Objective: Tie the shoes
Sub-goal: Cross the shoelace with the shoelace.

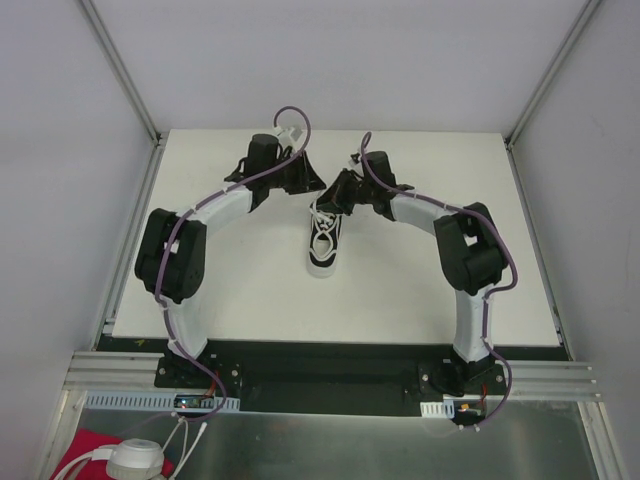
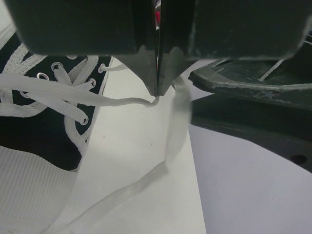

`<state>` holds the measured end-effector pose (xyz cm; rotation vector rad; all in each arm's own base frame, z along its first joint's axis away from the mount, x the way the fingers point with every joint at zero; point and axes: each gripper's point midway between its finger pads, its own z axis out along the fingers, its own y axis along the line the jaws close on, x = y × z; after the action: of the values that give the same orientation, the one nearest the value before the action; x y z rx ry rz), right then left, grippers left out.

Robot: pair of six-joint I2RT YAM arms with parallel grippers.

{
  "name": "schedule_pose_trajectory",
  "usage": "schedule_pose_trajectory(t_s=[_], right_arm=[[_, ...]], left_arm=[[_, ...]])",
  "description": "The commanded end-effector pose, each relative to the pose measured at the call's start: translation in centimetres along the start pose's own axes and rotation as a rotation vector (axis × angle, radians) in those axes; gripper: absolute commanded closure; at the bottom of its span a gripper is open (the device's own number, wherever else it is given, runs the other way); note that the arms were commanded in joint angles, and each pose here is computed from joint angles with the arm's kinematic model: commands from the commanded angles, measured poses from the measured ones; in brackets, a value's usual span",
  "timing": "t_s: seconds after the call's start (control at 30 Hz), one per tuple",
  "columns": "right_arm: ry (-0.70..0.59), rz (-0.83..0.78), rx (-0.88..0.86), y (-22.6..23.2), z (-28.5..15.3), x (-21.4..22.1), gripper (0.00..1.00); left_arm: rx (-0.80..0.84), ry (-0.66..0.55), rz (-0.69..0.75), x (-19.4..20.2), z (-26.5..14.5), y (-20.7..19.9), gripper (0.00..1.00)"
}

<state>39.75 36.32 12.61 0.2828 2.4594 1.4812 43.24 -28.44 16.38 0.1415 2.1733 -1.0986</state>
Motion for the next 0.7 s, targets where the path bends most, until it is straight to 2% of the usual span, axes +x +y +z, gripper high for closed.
schedule_pose_trajectory(t_s=[0.0,0.17,0.27,0.33,0.37,0.53,0.67], right_arm=[[0.027,0.013,-0.073,1.0,0.1,0.4,0.99],[0.029,0.031,-0.094,0.6,0.3,0.4,0.99],[0.031,0.043,-0.113,0.7,0.4,0.4,0.99],[0.029,0.051,-0.128,0.8,0.5,0.4,0.99],[0.026,0.052,-0.133,0.8,0.4,0.3,0.99],[0.010,0.061,-0.135,0.2,0.0,0.1,0.99],[-0.006,0.068,-0.143,-0.1,-0.5,-0.3,0.99]], left_arm=[[0.057,0.012,0.008,-1.3,0.4,-1.8,0.73],[0.032,0.034,0.024,-0.9,0.1,-1.6,0.48],[0.006,0.046,0.047,-1.0,-0.3,-1.4,0.37],[-0.003,0.038,0.064,-1.5,-0.8,-1.6,0.13],[-0.014,0.033,0.083,-1.8,-1.0,-1.6,0.04],[-0.065,0.001,0.097,-3.0,-3.3,-1.2,0.01],[-0.113,-0.025,0.016,-3.0,-5.4,0.6,0.03]])
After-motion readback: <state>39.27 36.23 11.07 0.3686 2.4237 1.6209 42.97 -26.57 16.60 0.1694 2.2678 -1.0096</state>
